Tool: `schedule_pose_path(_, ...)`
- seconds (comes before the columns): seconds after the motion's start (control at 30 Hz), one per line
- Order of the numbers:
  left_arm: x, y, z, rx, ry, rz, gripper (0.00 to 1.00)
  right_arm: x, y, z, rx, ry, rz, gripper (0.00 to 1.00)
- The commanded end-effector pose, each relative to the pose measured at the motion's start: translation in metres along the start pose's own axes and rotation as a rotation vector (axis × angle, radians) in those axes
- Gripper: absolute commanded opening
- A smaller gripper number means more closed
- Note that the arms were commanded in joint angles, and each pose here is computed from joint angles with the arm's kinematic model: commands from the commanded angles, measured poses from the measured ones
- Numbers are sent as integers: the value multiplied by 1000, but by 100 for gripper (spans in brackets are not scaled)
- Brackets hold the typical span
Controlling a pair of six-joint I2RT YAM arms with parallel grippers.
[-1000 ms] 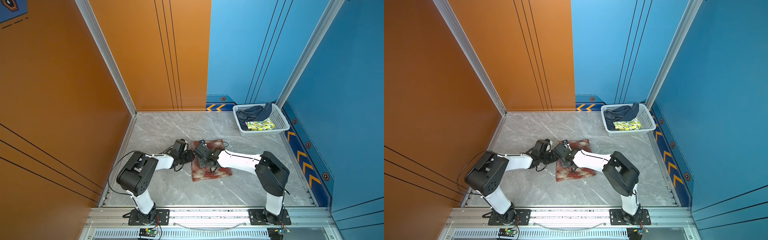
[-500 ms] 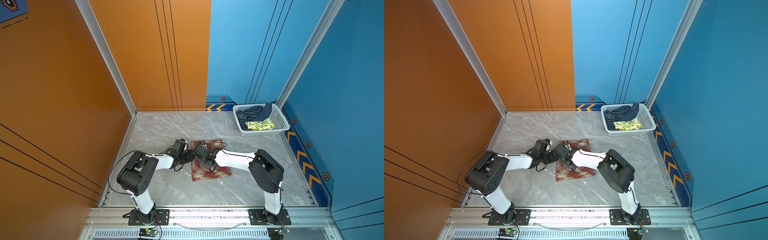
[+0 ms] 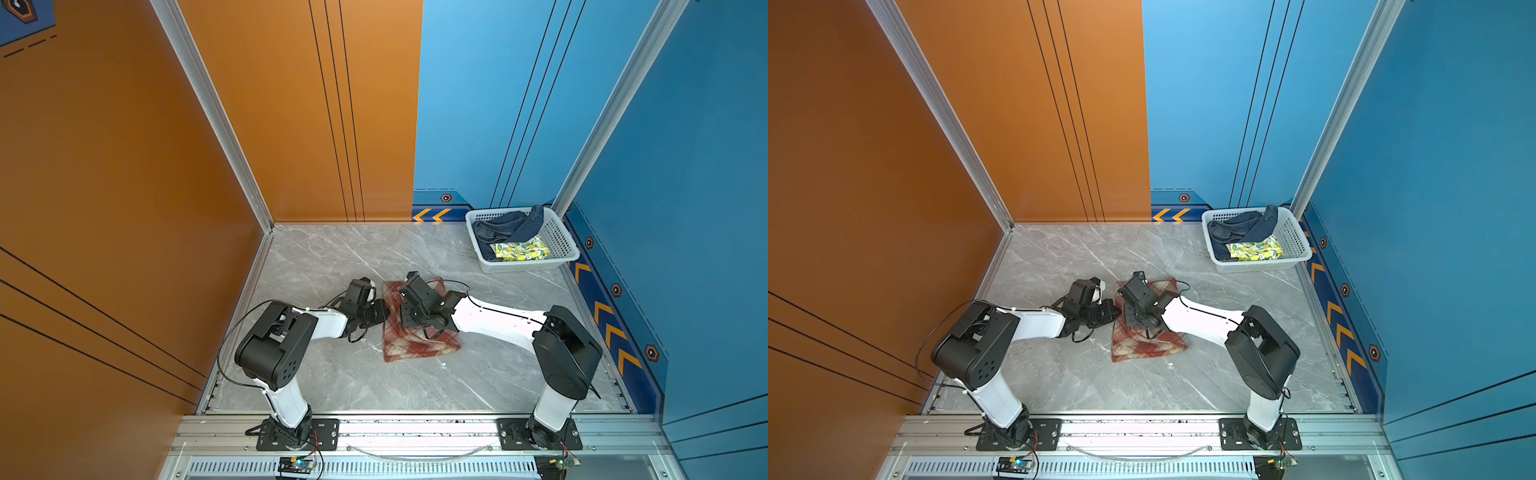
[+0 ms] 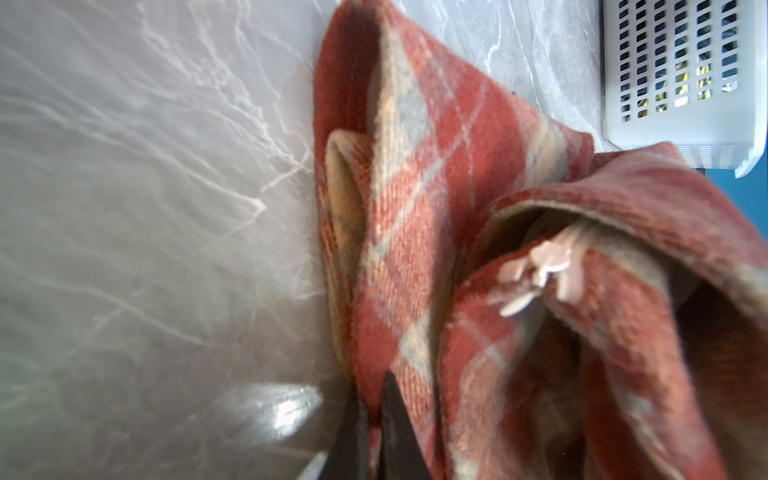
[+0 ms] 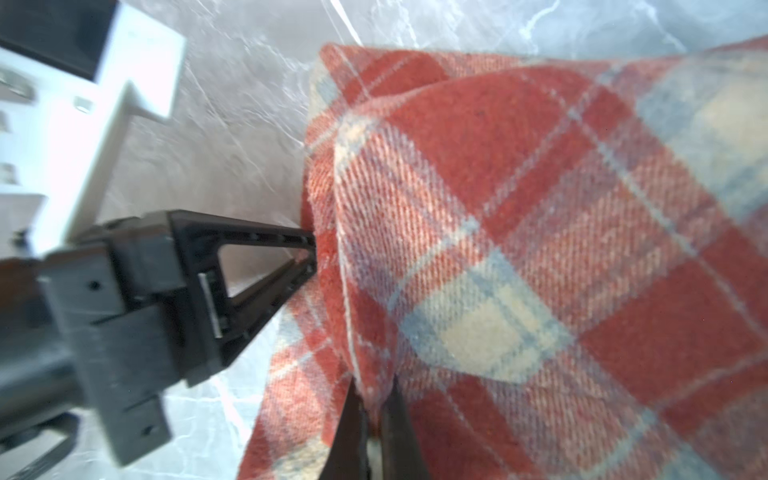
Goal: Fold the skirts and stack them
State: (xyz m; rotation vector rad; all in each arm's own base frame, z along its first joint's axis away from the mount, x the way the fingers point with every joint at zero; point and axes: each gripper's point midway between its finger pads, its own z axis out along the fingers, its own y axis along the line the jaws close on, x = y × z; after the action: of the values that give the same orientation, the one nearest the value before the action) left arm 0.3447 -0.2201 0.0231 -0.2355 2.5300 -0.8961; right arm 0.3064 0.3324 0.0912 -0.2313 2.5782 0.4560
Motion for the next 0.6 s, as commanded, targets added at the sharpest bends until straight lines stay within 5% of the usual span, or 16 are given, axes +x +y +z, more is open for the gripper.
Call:
schedule_pose_path(0.0,53,58,3,-173,164,-61,0,-6,15,-6,-92,-16,63,0)
schedule_pose_path(0.1,53,58,3,-169,163,-65,0,-3,10,1,-69,-6,82,0)
schedule_pose_path(0.23,53,58,3,-167,162,-66,0,10,-3,12,40,17,34,34)
schedule_pose_path(0.33,52,59,2,-167,162,-66,0,20,-5,17,94,40,-16,48)
schedule_pose_path(0.57,52,59,2,-165,161,-72,0,39,-7,30,164,75,-74,54)
